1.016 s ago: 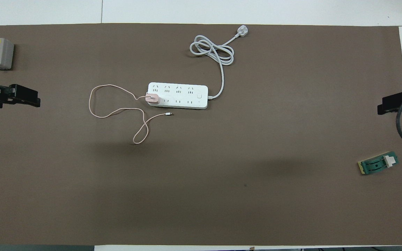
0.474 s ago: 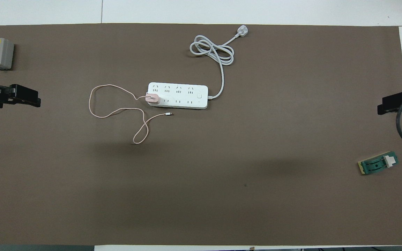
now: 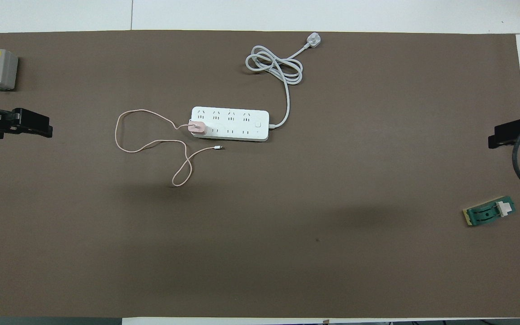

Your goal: Plug charger into power strip

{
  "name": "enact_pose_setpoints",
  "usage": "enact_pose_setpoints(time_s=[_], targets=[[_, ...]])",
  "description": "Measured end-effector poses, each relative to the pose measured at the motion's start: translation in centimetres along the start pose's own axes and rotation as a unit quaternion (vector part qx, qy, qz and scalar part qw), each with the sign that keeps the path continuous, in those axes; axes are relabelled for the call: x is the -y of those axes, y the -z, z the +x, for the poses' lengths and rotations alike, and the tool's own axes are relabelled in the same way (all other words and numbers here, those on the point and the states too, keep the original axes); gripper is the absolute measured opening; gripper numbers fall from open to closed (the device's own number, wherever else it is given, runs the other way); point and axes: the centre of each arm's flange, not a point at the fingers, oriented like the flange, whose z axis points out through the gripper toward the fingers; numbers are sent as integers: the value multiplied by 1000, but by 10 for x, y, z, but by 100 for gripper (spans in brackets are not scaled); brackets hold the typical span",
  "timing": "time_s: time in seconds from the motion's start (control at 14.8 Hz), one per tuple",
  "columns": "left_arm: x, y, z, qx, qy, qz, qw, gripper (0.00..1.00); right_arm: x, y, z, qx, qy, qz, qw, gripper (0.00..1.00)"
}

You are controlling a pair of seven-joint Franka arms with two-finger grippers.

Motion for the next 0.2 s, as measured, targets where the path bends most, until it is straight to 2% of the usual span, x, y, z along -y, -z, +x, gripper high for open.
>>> enact_pose_setpoints(time_s=[0.2], targets=[[0,0,0,-1,0,0,1000,100,0,0,0,-1,0,0,1000,100]])
